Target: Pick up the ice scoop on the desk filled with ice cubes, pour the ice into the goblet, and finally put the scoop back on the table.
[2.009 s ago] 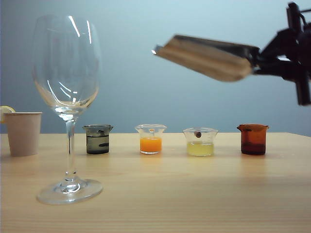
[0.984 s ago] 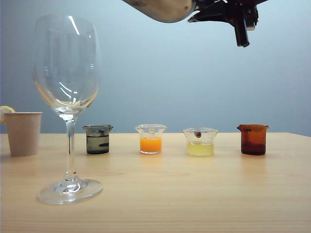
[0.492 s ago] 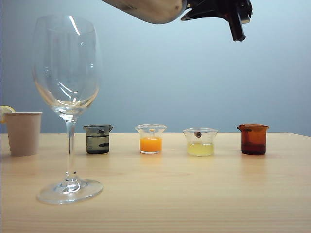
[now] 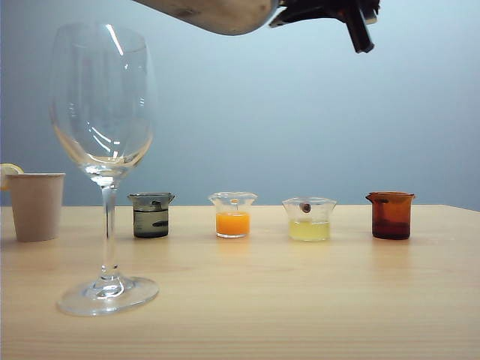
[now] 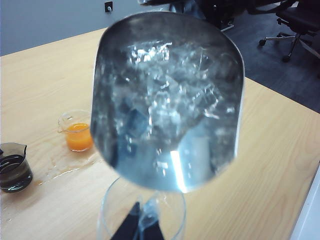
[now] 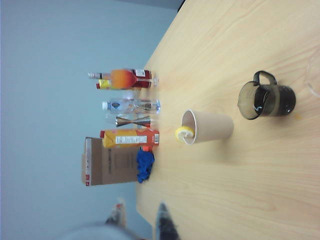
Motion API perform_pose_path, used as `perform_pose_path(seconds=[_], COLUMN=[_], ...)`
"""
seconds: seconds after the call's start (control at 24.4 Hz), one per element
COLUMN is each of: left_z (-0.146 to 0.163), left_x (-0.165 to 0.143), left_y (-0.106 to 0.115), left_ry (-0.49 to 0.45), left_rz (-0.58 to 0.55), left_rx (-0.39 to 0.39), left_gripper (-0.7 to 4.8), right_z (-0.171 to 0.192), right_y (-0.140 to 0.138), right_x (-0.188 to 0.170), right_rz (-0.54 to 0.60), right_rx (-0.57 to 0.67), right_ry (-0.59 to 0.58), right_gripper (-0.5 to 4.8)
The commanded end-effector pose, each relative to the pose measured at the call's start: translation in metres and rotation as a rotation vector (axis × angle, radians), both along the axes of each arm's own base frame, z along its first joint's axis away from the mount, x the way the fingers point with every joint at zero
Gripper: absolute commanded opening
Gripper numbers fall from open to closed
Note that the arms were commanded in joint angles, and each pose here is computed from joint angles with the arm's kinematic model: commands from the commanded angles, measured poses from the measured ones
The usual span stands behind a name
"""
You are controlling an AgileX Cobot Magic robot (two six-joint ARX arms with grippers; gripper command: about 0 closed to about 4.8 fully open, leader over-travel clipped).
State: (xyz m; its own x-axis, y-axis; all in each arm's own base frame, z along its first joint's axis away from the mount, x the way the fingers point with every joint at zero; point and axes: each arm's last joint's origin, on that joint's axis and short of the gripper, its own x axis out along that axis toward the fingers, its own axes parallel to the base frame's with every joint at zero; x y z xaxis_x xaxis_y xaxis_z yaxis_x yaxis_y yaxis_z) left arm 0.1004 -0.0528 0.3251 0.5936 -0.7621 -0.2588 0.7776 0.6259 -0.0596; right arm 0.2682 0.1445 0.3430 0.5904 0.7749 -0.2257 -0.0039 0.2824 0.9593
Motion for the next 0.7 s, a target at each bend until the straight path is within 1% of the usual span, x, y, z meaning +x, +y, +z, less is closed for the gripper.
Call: perform_pose_path(seconds=[0.04,0.7], left_z=[0.0026,0.0011], left_x=[-0.0005,-0.0009], left_y=[0.0003,0.0005], left_ry=[-0.016,0.000], left_rz=[0.001,0.000], left_rx=[-0.005,0.000], left_gripper=[-0.05,-0.05], right_z=[0.0062,0.0063], right_y=[0.0006,-0.0002], right_x=[-0.0019,-0.0009], right_rz=[-0.002,-0.030], right_rx=[0.004,-0.053], right_ry=[-0.032,-0.096], right_gripper=[-0.05,-0.05])
